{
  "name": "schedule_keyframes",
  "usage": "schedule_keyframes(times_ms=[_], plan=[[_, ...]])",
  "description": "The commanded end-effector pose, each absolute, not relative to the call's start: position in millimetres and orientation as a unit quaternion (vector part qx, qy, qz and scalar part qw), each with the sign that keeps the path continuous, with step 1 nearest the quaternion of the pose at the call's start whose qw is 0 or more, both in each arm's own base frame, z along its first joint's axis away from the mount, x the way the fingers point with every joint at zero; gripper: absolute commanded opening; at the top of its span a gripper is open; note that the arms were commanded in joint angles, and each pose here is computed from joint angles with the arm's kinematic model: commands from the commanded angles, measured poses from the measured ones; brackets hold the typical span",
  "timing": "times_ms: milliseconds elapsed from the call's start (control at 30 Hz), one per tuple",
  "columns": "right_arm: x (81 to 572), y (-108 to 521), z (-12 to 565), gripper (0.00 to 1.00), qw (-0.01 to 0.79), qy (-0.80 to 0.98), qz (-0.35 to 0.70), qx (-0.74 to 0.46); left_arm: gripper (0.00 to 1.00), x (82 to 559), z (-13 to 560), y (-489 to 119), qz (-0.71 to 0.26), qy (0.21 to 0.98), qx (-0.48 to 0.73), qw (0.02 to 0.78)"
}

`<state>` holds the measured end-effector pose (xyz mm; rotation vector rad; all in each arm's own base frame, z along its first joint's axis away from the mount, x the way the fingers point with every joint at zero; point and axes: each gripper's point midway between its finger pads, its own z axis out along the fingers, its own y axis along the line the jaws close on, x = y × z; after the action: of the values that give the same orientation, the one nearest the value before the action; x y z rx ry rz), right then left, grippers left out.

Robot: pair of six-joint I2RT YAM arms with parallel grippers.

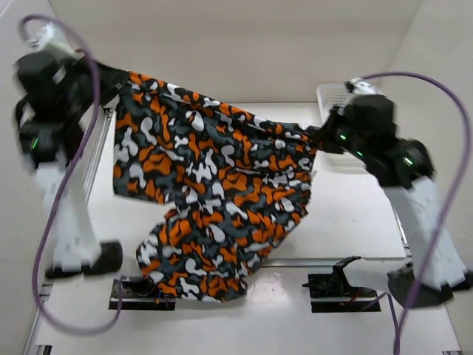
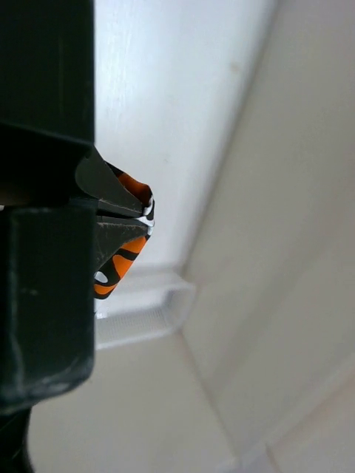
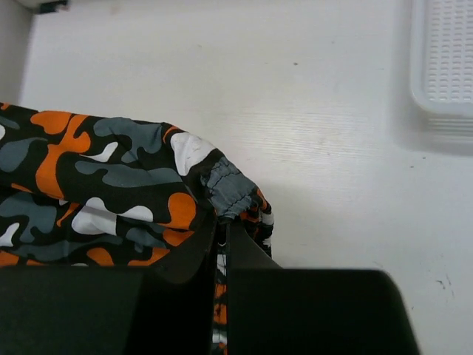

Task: Fold and stack the shorts
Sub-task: Fold the shorts

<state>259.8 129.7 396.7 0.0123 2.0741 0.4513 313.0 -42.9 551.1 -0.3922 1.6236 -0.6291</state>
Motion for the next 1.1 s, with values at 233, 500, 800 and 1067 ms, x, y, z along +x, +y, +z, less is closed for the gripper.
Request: schedule_keyframes(times_ms=[233, 500, 800, 1067], plan=[[420, 117, 237, 0.00, 0.380, 0.923, 0.044, 0.037, 0.10, 510, 368, 14, -0.146, 0.818, -0.251, 0.497], [521, 133, 167, 0.00, 0.344, 0.936, 0.060, 0.036, 0.10, 574, 311, 22, -0.137, 0.831, -0.259, 0.472], [509, 136, 184, 0.00, 0.333, 0.937, 0.098, 0.040, 0.10, 507, 331, 1, -0.144, 0.847, -0.231, 0.457], [422, 122, 201, 0.00, 0.314, 0.942, 0.112, 0.029, 0.10, 362, 301, -47, -0.170, 0.875, -0.206, 0.404]])
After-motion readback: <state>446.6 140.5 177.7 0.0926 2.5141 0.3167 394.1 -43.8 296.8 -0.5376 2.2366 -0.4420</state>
